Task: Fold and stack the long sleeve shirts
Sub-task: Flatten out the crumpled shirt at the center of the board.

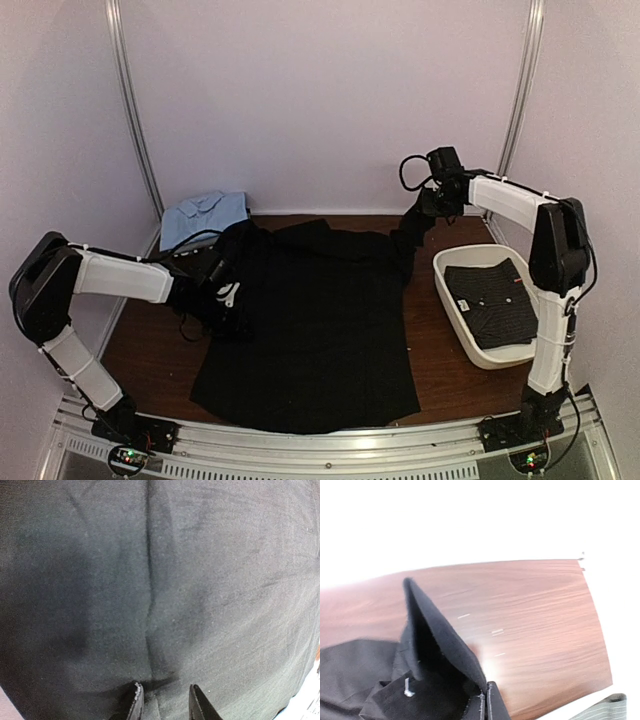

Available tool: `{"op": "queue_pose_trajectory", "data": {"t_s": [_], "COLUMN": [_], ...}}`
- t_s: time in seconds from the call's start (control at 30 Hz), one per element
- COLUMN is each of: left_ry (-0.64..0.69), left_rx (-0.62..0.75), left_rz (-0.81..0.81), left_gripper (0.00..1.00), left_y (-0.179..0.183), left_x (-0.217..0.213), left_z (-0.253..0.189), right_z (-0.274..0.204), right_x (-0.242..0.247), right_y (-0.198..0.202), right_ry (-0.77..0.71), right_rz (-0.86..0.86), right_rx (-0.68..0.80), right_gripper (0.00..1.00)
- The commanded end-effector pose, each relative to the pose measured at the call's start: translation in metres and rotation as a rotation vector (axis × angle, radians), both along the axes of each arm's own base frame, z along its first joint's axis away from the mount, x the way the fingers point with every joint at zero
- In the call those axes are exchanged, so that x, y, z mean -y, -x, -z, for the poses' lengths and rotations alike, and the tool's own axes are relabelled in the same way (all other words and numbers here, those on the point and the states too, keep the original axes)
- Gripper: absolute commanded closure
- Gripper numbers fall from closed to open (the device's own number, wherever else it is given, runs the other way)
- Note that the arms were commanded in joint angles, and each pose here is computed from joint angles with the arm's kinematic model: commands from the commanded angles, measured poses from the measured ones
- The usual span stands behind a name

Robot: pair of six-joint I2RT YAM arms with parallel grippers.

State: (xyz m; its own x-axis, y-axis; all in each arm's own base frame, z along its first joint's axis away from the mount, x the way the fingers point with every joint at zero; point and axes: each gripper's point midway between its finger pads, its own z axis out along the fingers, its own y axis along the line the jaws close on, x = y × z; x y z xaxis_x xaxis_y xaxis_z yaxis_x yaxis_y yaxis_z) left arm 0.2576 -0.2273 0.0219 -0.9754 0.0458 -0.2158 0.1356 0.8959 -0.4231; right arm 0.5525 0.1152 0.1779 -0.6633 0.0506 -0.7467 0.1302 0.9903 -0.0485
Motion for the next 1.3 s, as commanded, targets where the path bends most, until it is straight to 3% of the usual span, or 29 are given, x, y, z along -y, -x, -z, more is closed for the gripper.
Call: {"op": "queue_pose_trajectory", "data": {"t_s": [0.0,0.37,0.53,0.6,0.67,0.7,0.83,0.9,1.07,1.27], "left_ry": [-0.049,-0.06,-0.055,-0.041,-0.042,-0.045,-0.039,-0.04,-0.059,-0.093], "left_rx": [-0.056,-0.081,-0.105,-0.105,-0.099,-0.069,0.004,0.035,0.114,0.191], "left_rz": [-0.002,-0.008,-0.013,-0.011,-0.014,-0.02,-0.026,-0.022,-0.024,-0.074], "left_gripper": [0.68,0.67,0.67,0.67,0.67,0.67,0.67,0.67,0.66,0.67], "left_y": [0.017,0.033,0.047,0.051,0.05,0.042,0.02,0.009,-0.025,-0.082], "left_x": [-0.012,-0.022,-0.028,-0.027,-0.028,-0.026,-0.019,-0.015,-0.009,-0.021], "left_z": [0.01,0.012,0.016,0.013,0.007,-0.006,-0.035,-0.049,-0.069,-0.08], "right_z": [-0.034,-0.042,-0.048,-0.046,-0.049,-0.051,-0.049,-0.044,-0.013,0.024], "right_x": [0.043,0.141,0.147,0.139,0.116,0.075,-0.002,-0.036,-0.149,-0.238], "right_y": [-0.001,0.019,0.031,0.036,0.036,0.034,0.03,0.028,0.025,0.021], "right_ry": [0.021,0.065,0.055,0.026,-0.009,-0.009,0.001,-0.007,-0.212,-0.416], "right_rz": [0.098,0.319,0.335,0.31,0.244,0.138,-0.018,-0.081,-0.382,-0.594], "right_rx": [0.045,0.033,0.037,0.035,0.055,0.065,0.062,0.062,0.041,-0.001], "right_gripper": [1.0,1.0,0.96,0.88,0.74,0.61,0.38,0.32,0.35,0.6]}}
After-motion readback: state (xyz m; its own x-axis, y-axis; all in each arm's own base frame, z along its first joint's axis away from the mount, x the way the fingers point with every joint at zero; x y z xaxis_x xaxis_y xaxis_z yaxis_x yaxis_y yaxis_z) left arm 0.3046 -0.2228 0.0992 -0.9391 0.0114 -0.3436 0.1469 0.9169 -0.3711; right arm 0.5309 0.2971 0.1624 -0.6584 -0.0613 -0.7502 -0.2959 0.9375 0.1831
